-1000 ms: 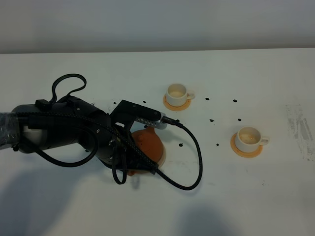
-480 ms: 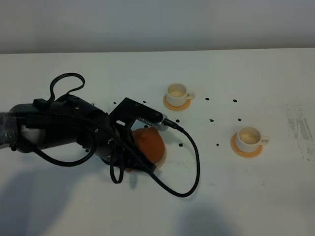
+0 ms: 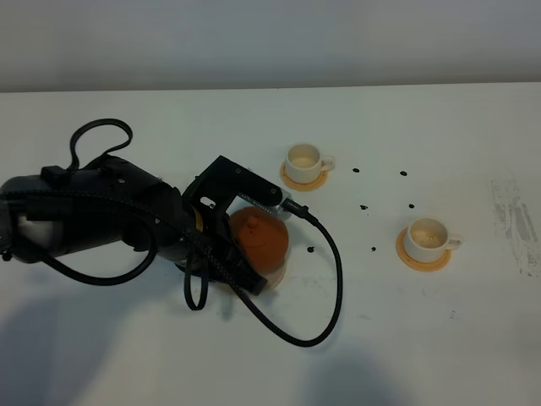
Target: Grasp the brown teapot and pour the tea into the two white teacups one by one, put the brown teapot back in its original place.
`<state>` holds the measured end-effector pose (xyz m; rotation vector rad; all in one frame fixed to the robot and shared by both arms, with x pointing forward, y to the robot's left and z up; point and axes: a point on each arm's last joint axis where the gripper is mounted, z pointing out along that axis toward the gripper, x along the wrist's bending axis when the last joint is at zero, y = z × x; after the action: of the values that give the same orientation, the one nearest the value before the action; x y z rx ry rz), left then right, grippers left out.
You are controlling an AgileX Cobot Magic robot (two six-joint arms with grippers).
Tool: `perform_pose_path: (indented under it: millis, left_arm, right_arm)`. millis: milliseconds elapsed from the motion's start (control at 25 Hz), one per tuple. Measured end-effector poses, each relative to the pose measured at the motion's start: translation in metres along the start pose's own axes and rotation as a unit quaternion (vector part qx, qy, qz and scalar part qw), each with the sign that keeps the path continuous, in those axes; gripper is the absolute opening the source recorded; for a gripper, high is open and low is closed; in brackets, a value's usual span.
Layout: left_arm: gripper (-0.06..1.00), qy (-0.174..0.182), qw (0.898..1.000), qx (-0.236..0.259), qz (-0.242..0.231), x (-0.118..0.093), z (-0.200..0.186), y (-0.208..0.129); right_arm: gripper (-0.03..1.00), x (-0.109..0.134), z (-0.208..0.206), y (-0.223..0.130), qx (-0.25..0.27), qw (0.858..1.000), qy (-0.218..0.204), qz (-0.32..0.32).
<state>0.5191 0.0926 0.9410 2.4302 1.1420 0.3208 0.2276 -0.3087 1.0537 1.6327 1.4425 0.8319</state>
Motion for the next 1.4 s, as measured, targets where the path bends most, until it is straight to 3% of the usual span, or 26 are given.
perform_pose_path:
  millis: [440, 760, 1160, 1400]
  left_arm:
    - [0.10, 0.002, 0.999, -0.019, 0.029, 0.002, -0.022, 0.035]
    - [0.10, 0.007, 0.999, -0.020, 0.046, 0.003, -0.025, 0.039]
    - [0.10, 0.012, 0.992, -0.032, 0.120, 0.005, -0.017, 0.075]
    - [0.10, 0.014, 0.982, -0.039, 0.185, 0.001, -0.001, 0.100]
  right_arm:
    - [0.50, 0.000, 0.000, 0.000, 0.000, 1.000, 0.000, 0.000]
    - [0.50, 0.000, 0.000, 0.000, 0.000, 1.000, 0.000, 0.000]
    - [0.50, 0.000, 0.000, 0.000, 0.000, 1.000, 0.000, 0.000]
    - [0.50, 0.000, 0.000, 0.000, 0.000, 1.000, 0.000, 0.000]
